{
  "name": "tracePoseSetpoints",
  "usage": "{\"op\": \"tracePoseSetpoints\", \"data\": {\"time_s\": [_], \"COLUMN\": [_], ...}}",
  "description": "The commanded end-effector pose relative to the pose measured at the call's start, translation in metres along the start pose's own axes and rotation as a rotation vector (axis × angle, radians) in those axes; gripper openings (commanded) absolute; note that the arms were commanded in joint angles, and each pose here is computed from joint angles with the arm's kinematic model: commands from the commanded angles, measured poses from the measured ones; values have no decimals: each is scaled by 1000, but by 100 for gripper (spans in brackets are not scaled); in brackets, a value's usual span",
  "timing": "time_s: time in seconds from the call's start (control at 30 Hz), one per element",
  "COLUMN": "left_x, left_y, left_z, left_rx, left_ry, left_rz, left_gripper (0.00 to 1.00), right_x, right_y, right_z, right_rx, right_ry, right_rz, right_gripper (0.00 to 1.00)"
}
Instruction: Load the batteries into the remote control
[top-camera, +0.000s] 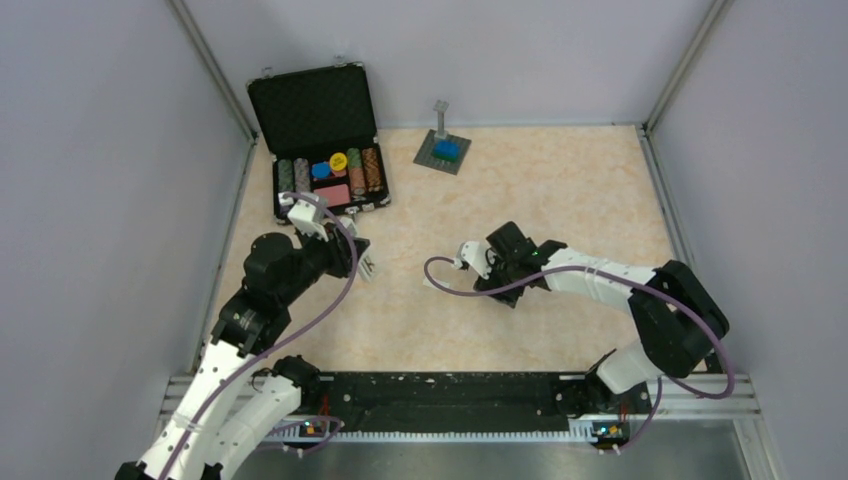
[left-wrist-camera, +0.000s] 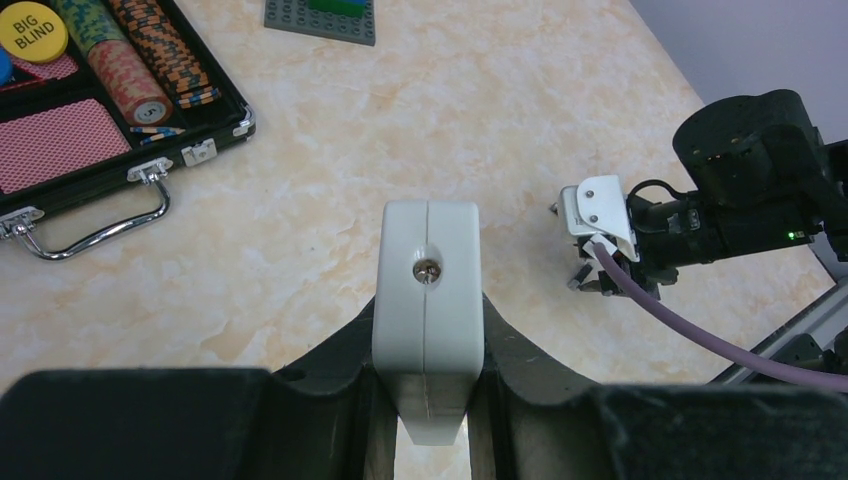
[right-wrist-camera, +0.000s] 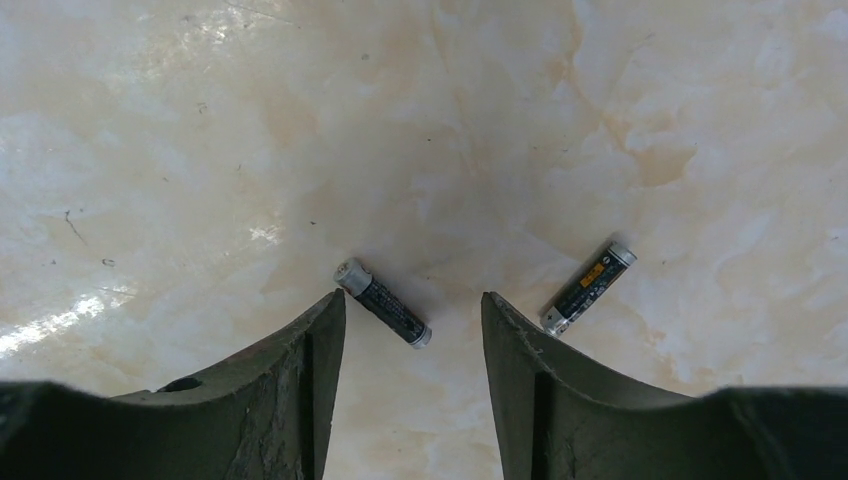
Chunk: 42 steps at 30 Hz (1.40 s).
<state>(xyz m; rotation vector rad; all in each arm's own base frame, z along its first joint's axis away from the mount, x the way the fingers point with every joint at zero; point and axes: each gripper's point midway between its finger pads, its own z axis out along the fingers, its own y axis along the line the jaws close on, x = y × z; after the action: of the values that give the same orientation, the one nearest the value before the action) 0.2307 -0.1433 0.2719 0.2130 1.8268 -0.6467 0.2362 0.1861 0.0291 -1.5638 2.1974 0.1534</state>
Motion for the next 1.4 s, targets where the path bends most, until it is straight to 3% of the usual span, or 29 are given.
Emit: {"op": "tracePoseSetpoints", "data": {"time_s": [0.0, 0.27, 0.43, 0.6, 0.73, 0.93, 1.17, 1.37], "left_x": [-22, -22, -23, -25, -24, -24, -22, -28], "left_y": [-8, -9, -9, -8, -9, -12, -20, -63], "left_z": [-8, -10, -11, -13, -12, -12, -11, -12], "left_rx": [22, 26, 24, 20, 27, 37, 83, 315], "left_ry": [-70, -78, -82, -98, -98, -93, -88, -76], "left_rz": [26, 24, 24, 12, 4, 1, -33, -98], "left_gripper": [0, 0, 0, 0, 0, 0, 0, 0], "right_x": [-4, 3, -4, -8, -10, -19, -82, -135], "right_y": [-6, -3, 1, 1, -1, -6, -30, -35], "right_z": [4, 5, 10, 13, 12, 6, -47, -115], "right_rx": [28, 21, -24, -34, -22, -2, 81, 91], "right_ry": [13, 42, 56, 58, 64, 46, -224, -542], "right_rz": [-3, 7, 57, 74, 110, 147, 248, 389], "right_gripper": [51, 47, 31, 22, 4, 0, 0, 0]}}
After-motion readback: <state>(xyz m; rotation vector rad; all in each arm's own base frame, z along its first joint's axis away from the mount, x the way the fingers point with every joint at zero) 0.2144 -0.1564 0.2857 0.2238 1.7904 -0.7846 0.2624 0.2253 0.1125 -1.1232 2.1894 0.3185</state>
